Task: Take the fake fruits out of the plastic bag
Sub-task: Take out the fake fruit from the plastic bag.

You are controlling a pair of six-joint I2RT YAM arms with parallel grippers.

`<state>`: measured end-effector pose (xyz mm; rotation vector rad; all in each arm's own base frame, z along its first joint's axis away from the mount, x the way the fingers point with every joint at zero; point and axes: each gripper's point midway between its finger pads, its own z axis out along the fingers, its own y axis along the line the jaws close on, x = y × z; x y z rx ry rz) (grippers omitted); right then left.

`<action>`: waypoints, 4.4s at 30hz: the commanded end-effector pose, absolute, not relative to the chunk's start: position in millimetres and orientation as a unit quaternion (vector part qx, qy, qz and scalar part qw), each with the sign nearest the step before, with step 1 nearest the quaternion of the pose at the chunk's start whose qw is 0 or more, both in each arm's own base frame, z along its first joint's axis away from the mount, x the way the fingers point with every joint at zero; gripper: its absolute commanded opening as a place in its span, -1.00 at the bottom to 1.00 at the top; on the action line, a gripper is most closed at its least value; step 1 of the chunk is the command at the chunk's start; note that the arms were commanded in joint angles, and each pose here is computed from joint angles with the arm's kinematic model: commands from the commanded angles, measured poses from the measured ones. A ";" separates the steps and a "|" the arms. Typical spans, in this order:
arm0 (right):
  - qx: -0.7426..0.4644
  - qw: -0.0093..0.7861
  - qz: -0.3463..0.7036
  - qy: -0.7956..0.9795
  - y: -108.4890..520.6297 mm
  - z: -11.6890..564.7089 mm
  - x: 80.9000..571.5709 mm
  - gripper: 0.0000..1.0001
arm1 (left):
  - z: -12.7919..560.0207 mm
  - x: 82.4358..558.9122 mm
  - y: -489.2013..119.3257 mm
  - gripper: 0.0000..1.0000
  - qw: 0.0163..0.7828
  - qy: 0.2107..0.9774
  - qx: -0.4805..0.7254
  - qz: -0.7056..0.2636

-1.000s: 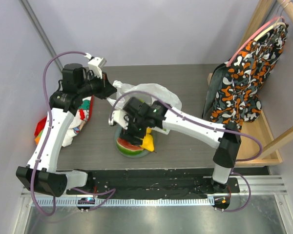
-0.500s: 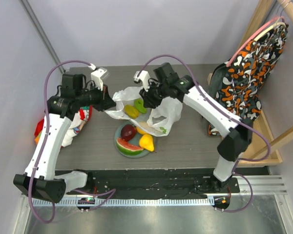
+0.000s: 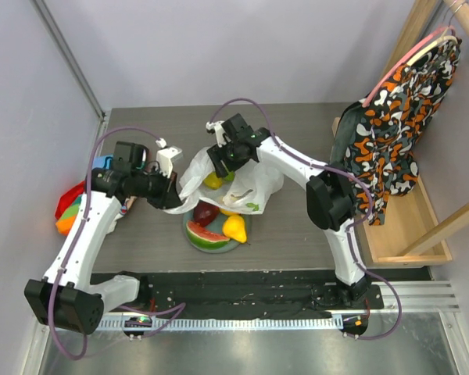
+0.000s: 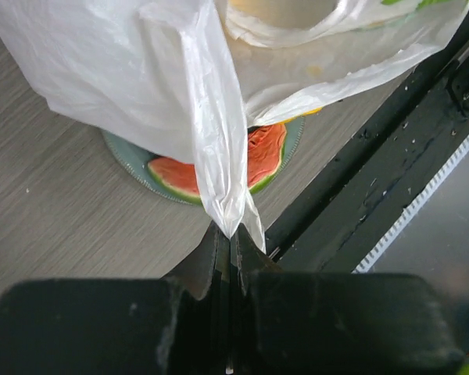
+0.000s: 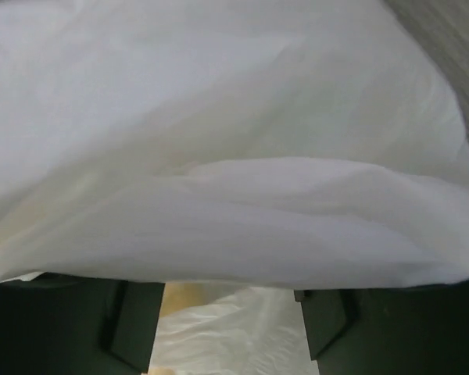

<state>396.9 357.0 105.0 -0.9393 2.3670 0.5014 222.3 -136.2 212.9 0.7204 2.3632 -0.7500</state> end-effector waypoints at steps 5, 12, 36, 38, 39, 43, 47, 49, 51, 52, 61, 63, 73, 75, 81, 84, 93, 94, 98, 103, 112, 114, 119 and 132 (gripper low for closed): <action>-0.275 0.340 0.168 0.883 381.7 107.7 441.7 0.48 | 209.5 188.4 -126.7 -1.00 0.273 0.856 0.344 -0.271; -0.263 0.354 0.133 0.888 391.5 91.2 450.1 0.49 | 211.2 181.1 -132.5 -1.00 0.269 0.853 0.337 -0.293; -0.412 0.258 0.348 0.802 445.4 131.6 343.1 -0.23 | 276.3 233.0 -149.4 -1.00 0.340 0.856 0.193 -0.337; -0.392 0.283 0.334 0.809 452.9 130.7 358.4 0.06 | 283.5 231.3 -153.6 -1.00 0.338 0.850 0.197 -0.352; -0.385 0.288 0.328 0.813 455.8 124.2 363.1 0.27 | 283.8 230.5 -154.8 -1.00 0.335 0.850 0.198 -0.356; -0.370 0.350 0.296 0.808 471.3 122.3 389.4 0.99 | 276.2 220.3 -159.5 -1.00 0.309 0.848 0.209 -0.377; -0.352 0.382 0.286 0.805 476.8 120.4 404.5 0.99 | 270.8 212.8 -163.6 -1.00 0.292 0.844 0.212 -0.396; -0.353 0.385 0.286 0.803 480.5 122.1 405.3 0.99 | 268.7 210.4 -164.3 -1.00 0.287 0.844 0.212 -0.400; -0.356 0.386 0.282 0.803 480.7 117.5 404.7 0.99 | 270.4 209.8 -165.5 -1.00 0.286 0.842 0.213 -0.405; -0.358 0.382 0.285 0.803 482.7 111.8 403.7 0.99 | 271.4 208.8 -166.4 -1.00 0.285 0.840 0.215 -0.408; -0.358 0.329 0.355 0.799 511.1 81.1 371.0 0.98 | 275.0 215.3 -169.0 -1.00 0.288 0.837 0.214 -0.413; -0.362 0.323 0.361 0.796 515.1 72.4 365.9 0.94 | 278.5 217.4 -169.5 -1.00 0.294 0.834 0.217 -0.413; -0.310 0.314 0.407 0.800 534.5 58.1 370.8 0.95 | 281.7 217.7 -173.6 -1.00 0.291 0.829 0.216 -0.426; -0.293 0.302 0.412 0.808 535.8 47.8 373.1 0.90 | 282.4 218.2 -173.1 -1.00 0.292 0.829 0.217 -0.424; -0.261 0.311 0.432 0.806 542.7 65.5 383.9 0.33 | 284.4 217.9 -169.8 -1.00 0.300 0.831 0.223 -0.411; -0.251 0.312 0.419 0.815 534.4 73.5 388.2 -0.12 | 282.8 218.4 -168.6 -1.00 0.304 0.832 0.223 -0.406; -0.244 0.319 0.369 0.838 469.5 93.8 398.7 -0.96 | 285.0 231.8 -162.8 -1.00 0.326 0.835 0.224 -0.383; -0.244 0.332 0.369 0.833 461.3 113.3 400.6 -0.97 | 285.0 232.3 -161.8 -1.00 0.329 0.835 0.227 -0.379; -0.223 0.359 0.342 0.839 413.4 133.8 416.5 -0.97 | 276.0 223.4 -154.4 -1.00 0.327 0.838 0.251 -0.356; -0.184 0.376 0.290 0.861 347.1 133.0 435.7 -0.97 | 268.2 219.6 -147.5 -1.00 0.338 0.838 0.271 -0.332; -0.075 0.416 0.182 0.887 212.0 161.3 463.0 -0.97 | 299.1 277.1 -181.8 -1.00 0.356 0.796 0.341 -0.352; -0.061 0.424 0.173 0.887 185.3 171.5 449.0 -0.97 | 298.5 285.6 -197.5 -1.00 0.341 0.790 0.358 -0.362; -0.068 0.424 0.196 0.882 165.6 177.9 396.7 -0.97 | 291.1 283.1 -232.8 -1.00 0.327 0.774 0.386 -0.380; -0.396 0.408 0.380 0.729 234.7 305.0 282.4 -0.97 | 282.7 402.9 -270.6 -1.00 0.347 0.827 0.224 -0.380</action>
